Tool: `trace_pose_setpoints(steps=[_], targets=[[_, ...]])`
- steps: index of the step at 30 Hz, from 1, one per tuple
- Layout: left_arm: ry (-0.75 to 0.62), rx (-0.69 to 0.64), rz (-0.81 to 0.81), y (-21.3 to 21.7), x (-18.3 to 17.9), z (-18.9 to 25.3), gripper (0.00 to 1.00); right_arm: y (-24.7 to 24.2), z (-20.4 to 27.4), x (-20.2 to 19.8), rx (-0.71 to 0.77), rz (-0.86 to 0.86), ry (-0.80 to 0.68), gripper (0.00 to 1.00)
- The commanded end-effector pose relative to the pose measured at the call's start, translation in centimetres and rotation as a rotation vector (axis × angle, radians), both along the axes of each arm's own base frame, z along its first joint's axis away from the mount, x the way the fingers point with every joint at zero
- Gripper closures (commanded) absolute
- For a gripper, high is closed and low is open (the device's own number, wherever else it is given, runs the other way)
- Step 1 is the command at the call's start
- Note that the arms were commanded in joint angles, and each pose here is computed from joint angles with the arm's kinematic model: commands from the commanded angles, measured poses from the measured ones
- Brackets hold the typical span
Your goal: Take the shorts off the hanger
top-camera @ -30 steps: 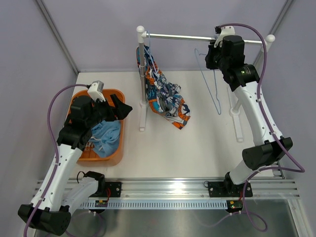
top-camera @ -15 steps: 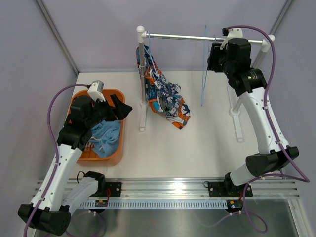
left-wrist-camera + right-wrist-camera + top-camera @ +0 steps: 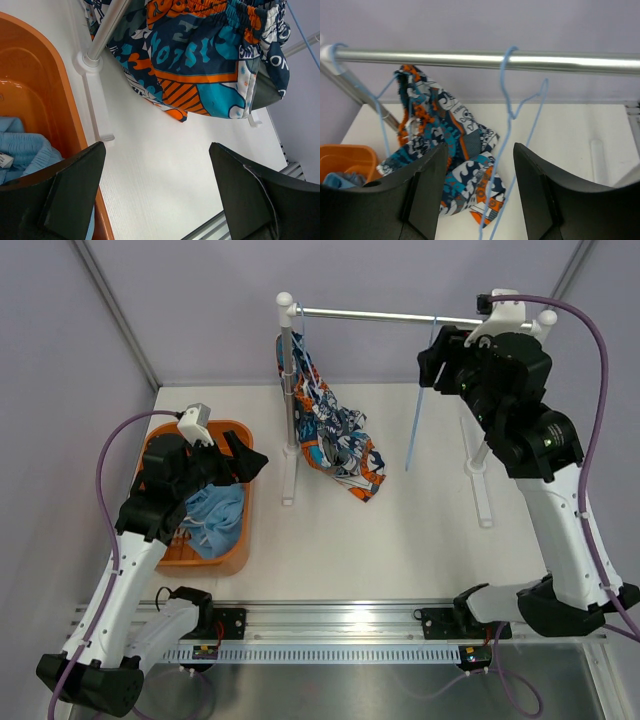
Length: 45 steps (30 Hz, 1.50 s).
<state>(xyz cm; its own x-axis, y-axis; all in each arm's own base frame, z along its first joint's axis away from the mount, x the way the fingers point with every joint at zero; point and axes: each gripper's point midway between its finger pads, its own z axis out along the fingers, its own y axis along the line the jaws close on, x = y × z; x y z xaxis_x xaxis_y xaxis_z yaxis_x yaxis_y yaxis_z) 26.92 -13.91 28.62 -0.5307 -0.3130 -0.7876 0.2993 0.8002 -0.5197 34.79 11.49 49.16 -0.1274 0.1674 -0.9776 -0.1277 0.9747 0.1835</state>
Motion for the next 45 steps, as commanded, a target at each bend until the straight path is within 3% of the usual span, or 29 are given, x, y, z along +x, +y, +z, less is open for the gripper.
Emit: trace_pose_setpoints(steps=[1, 8, 14, 36, 45], targets=[[-0.033, -0.008, -0.030, -0.6, 0.3, 0.5, 0.11, 4.3, -0.4, -0.3, 0.018, 0.080, 0.023, 0.36], [-0.029, 0.005, -0.016, -0.3, 0.4, 0.3, 0.11, 14.4, -3.5, 2.5, -0.054, 0.209, 0.066, 0.34], [-0.021, 0.016, -0.010, -0.1, 0.5, -0.1, 0.11, 19.4, -4.9, 5.5, -0.056, 0.290, 0.024, 0.32], [-0.008, 0.026, -0.019, -0.3, 0.4, -0.7, 0.11, 23.7, -7.5, 12.4, -0.023, 0.220, -0.150, 0.31], [-0.007, 0.034, -0.022, -0.4, 0.3, -0.9, 0.11, 24.2, -7.2, 13.9, -0.001, 0.176, -0.206, 0.38]])
